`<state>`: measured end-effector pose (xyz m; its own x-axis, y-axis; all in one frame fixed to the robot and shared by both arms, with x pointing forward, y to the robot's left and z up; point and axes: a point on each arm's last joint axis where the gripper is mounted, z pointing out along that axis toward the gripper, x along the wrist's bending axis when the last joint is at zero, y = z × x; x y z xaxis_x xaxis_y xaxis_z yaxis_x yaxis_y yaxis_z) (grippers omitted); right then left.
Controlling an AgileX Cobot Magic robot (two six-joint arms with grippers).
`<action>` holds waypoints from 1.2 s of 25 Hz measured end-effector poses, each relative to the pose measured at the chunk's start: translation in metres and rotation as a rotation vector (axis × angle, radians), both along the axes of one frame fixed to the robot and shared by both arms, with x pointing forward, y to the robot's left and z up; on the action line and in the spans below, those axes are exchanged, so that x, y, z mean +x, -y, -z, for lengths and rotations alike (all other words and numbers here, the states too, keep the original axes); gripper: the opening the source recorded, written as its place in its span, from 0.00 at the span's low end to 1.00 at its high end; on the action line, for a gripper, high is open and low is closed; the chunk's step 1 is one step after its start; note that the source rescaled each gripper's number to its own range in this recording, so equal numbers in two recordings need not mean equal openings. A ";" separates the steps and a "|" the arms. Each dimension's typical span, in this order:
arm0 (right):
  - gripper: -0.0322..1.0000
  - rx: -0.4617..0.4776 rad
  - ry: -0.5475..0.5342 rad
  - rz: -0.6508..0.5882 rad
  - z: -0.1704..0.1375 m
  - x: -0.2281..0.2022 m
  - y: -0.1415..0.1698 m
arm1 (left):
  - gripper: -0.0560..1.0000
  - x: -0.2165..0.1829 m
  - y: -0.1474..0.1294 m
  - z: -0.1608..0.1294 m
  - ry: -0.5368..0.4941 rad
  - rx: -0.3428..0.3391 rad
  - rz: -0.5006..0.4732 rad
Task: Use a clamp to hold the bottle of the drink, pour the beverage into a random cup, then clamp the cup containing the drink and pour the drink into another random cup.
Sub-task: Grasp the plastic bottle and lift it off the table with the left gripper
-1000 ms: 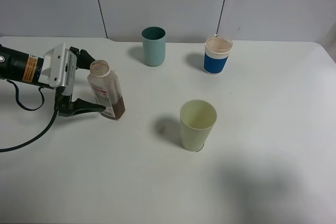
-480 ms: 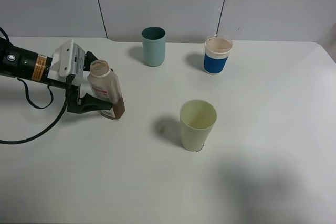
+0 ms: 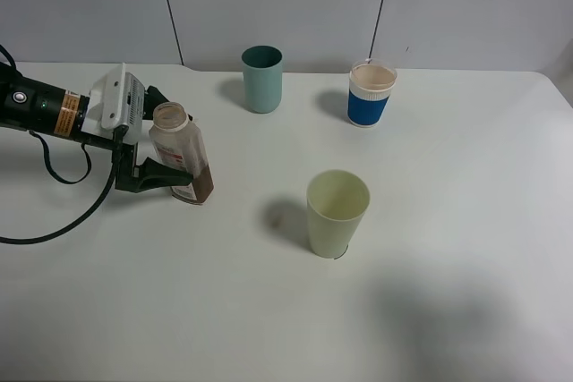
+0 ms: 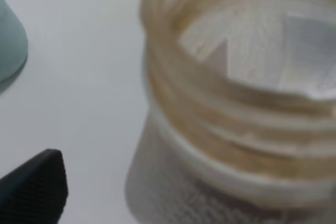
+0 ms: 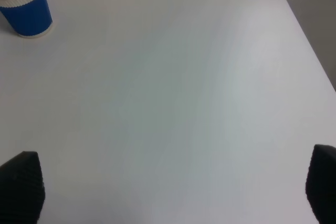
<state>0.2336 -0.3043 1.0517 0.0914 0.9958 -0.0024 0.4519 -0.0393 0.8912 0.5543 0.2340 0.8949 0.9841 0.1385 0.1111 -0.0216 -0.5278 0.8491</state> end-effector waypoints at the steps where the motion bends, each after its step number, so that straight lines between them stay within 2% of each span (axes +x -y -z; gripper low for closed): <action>1: 1.00 0.000 0.000 0.000 0.000 0.000 0.000 | 0.98 0.000 0.000 0.000 0.000 -0.003 0.003; 3: 1.00 0.000 0.000 0.000 0.000 0.000 0.000 | 0.93 -0.001 0.001 -0.001 -0.007 -0.011 0.003; 9: 1.00 0.000 0.000 0.000 0.000 0.000 0.000 | 0.69 -0.001 0.001 -0.001 -0.032 -0.017 -0.010; 15: 1.00 0.000 0.000 0.000 0.000 0.000 0.000 | 0.54 -0.001 0.001 -0.001 -0.035 -0.017 -0.011; 17: 1.00 0.000 0.000 0.000 0.000 0.000 0.000 | 0.45 -0.001 0.001 -0.001 -0.035 -0.017 -0.011; 20: 1.00 0.000 0.000 0.000 0.000 0.000 0.000 | 0.18 -0.001 0.001 -0.001 -0.036 -0.017 -0.011; 22: 1.00 0.000 0.000 0.000 0.000 0.000 0.000 | 0.08 -0.001 0.001 -0.001 -0.038 -0.018 -0.012; 30: 1.00 0.000 0.000 0.000 0.000 0.000 0.000 | 0.07 -0.001 0.001 -0.001 -0.041 -0.018 -0.013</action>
